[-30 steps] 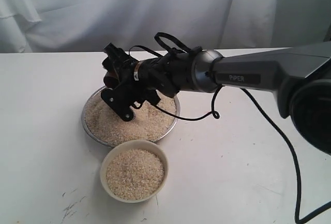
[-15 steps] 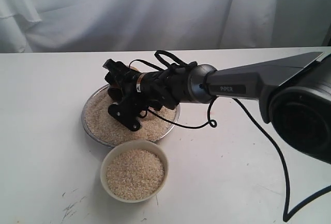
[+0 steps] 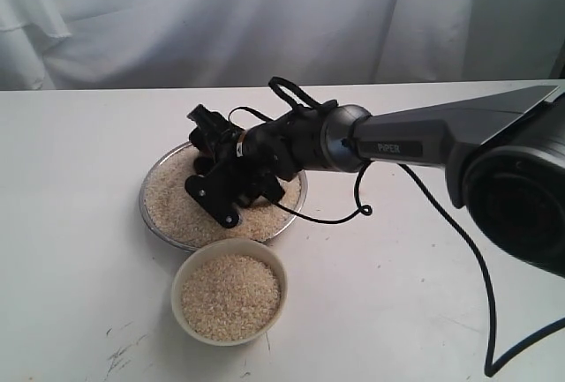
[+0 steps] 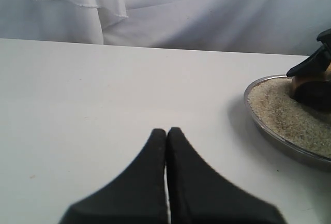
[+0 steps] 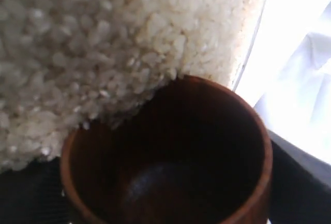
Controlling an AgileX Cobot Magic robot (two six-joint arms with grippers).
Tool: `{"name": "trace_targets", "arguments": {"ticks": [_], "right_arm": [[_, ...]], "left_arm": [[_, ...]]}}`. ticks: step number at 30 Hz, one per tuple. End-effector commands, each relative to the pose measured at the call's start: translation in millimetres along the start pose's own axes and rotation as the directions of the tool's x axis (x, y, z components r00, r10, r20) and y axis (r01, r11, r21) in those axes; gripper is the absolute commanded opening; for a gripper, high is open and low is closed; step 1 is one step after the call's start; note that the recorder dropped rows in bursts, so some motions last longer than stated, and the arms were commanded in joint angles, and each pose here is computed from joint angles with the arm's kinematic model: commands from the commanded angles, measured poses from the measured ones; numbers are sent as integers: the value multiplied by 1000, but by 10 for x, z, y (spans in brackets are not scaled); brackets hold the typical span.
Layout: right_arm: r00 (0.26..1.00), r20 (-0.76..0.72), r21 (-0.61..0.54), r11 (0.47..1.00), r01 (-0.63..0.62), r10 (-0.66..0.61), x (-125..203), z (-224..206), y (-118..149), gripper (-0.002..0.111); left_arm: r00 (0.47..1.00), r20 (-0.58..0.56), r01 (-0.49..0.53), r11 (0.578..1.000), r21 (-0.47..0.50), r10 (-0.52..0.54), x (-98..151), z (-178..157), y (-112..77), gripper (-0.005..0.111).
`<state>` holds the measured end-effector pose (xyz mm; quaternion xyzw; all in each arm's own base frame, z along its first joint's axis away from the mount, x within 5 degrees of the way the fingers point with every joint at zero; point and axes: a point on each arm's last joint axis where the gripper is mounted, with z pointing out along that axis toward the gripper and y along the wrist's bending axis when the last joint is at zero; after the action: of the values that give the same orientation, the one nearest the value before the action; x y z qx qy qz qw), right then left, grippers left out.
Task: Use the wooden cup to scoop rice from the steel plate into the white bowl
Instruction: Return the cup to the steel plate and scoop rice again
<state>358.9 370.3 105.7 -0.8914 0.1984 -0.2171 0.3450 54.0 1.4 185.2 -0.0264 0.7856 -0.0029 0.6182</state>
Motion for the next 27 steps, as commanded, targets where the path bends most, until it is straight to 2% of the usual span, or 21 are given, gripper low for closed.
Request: {"name": "trace_targets", "arguments": {"ticks": [1,13,21,27], "right_arm": [[996,60,-101,993,-59,66,-110,5,90,0],[941,202,-201,952,-231,271,-291,-43,106,0],[869,256,-270,894,-357,424,-363,-70,112,0],[815,216,-290,832,-473,538,-310,-66,120,0]], "left_arm": [[1000,6,2,1000,-1,-2,8,2,1,0],[1000,6,2,1000,-1,-2,8,2,1,0],[1000,6,2,1000,-1,-2,8,2,1,0],[1000,6,2,1000,-1,-2,8,2,1,0]]}}
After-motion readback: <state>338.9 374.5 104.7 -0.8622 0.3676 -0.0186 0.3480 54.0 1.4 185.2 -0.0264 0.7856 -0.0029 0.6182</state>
